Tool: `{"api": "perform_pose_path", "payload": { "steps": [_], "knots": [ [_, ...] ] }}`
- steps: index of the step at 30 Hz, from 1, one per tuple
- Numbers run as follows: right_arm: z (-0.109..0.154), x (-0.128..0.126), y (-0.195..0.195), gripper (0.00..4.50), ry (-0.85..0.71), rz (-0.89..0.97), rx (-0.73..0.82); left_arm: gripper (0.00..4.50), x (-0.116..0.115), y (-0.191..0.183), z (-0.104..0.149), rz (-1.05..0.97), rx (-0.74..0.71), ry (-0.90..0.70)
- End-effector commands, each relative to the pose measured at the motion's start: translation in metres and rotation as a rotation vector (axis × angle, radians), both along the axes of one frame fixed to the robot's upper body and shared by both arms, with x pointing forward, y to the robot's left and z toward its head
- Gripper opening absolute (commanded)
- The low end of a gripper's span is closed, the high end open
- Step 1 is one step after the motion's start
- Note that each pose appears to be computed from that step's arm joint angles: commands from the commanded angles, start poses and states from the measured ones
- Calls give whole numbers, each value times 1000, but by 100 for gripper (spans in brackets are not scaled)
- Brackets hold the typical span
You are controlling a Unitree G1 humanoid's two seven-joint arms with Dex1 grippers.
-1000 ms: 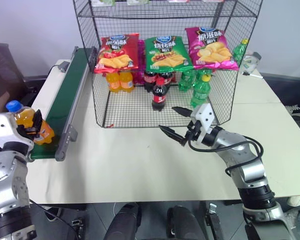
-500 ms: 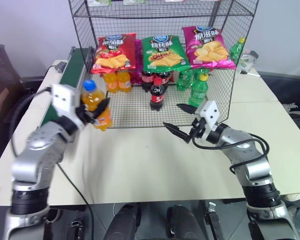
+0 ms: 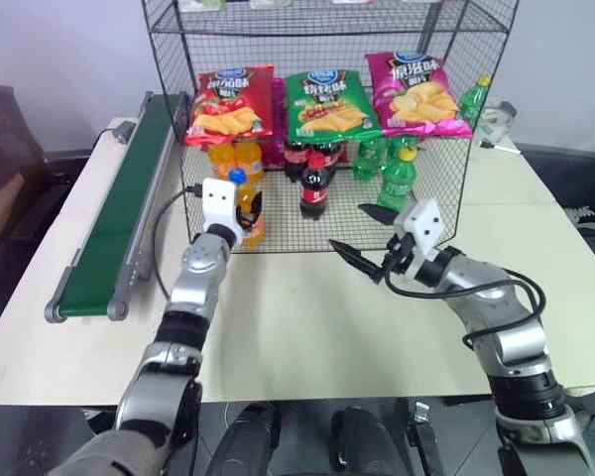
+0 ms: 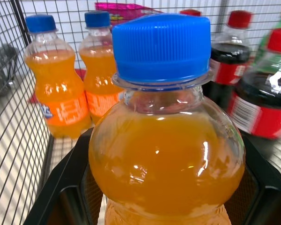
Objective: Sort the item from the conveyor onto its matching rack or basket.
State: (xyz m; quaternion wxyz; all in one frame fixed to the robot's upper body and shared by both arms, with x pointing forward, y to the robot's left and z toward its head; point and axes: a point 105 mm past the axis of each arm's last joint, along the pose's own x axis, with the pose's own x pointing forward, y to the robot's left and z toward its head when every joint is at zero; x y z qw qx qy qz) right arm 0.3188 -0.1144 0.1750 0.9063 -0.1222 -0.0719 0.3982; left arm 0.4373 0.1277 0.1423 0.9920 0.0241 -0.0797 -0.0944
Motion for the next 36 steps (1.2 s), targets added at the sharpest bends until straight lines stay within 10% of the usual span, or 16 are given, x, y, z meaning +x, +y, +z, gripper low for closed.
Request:
{"api": "perform_pose_path", "payload": {
  "steps": [1, 12, 16, 36],
  "knots": [
    [16, -5, -2, 450, -60, -8, 9, 267, 8, 10, 23, 78, -31, -113],
    [17, -5, 0, 450, -60, -11, 15, 267, 19, 10, 9, 87, -95, -57],
    [17, -5, 0, 450, -58, -10, 13, 439, 17, 13, 7, 87, -112, -55],
    [17, -6, -1, 450, -55, -7, 12, 439, -27, 41, 36, 87, -70, -216]
  ]
}}
